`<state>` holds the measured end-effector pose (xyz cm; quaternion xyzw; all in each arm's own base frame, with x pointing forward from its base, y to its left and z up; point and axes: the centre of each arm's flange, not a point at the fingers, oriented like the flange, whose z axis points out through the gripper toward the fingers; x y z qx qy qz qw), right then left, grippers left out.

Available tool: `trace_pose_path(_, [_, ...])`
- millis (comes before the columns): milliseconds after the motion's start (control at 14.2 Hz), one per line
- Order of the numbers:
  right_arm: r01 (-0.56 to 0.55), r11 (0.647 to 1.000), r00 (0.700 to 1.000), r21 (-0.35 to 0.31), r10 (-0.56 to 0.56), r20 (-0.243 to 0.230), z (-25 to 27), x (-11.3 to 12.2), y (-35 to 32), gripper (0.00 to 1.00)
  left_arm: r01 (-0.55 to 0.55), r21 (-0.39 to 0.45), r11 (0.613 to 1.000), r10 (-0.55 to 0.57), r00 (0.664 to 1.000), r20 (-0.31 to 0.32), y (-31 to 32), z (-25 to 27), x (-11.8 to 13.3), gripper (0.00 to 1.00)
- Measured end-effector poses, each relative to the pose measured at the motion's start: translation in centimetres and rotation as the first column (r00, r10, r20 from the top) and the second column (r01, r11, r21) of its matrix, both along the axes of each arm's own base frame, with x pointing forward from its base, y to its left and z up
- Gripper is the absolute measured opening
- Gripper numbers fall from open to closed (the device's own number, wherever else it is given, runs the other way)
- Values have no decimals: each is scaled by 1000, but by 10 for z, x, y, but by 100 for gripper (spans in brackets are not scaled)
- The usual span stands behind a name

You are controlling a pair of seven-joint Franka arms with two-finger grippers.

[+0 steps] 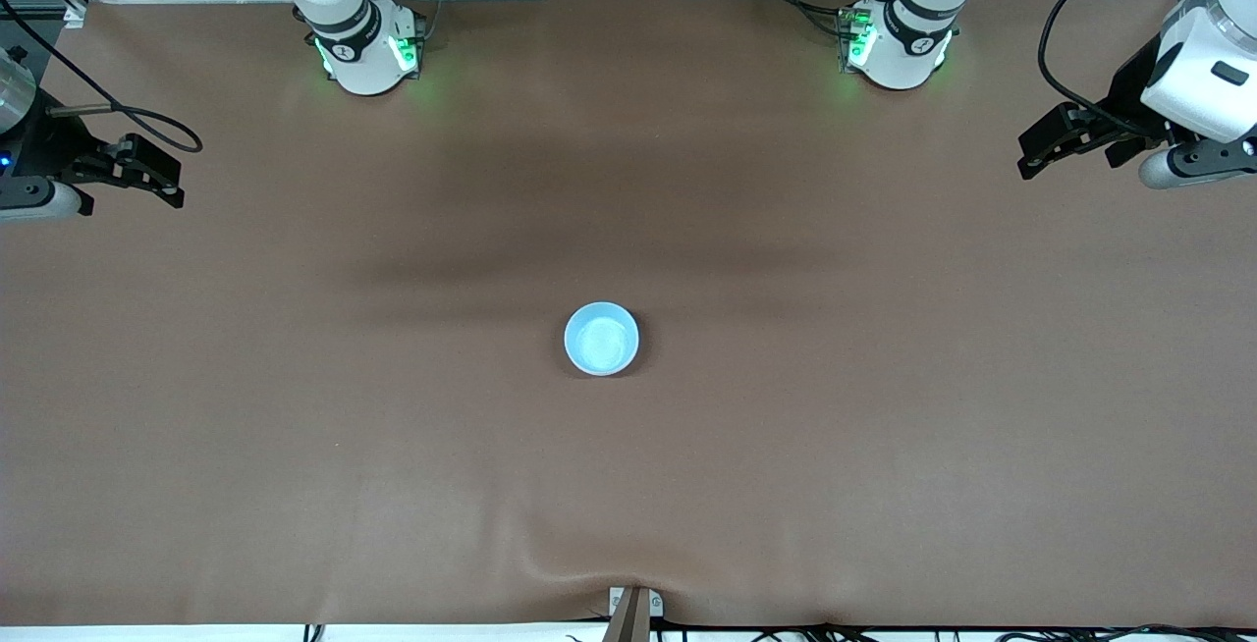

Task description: Stack pink and blue bowls on white bowl

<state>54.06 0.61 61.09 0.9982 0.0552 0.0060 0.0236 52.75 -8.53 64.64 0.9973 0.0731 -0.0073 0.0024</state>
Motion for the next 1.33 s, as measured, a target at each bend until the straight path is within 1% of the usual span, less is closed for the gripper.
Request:
trace_pose_path(140, [0,1000,1000,12,0,1,-1,0,1,100,-1,0,1000,1,1000,0,0,0,0,100])
trace_pose_path(281, [4,999,1000,46,-4,4,-1,1,4,100,-1,0,1000,1,1000,1,0,0,0,100])
trace_pose_path(351, [5,999,1000,51,-5,5,-1,1,4,100,-1,0,1000,1,1000,2,0,0,0,100])
trace_pose_path(1124, [8,998,1000,56,-9,5,-1,1,2,100,4,-1,1000,-4,1000,9,0,1,1,100])
trace_pose_path(1335, [8,998,1000,56,-9,4,-2,1,2,100,31,-2,1000,-31,999,14,2,3,1,100])
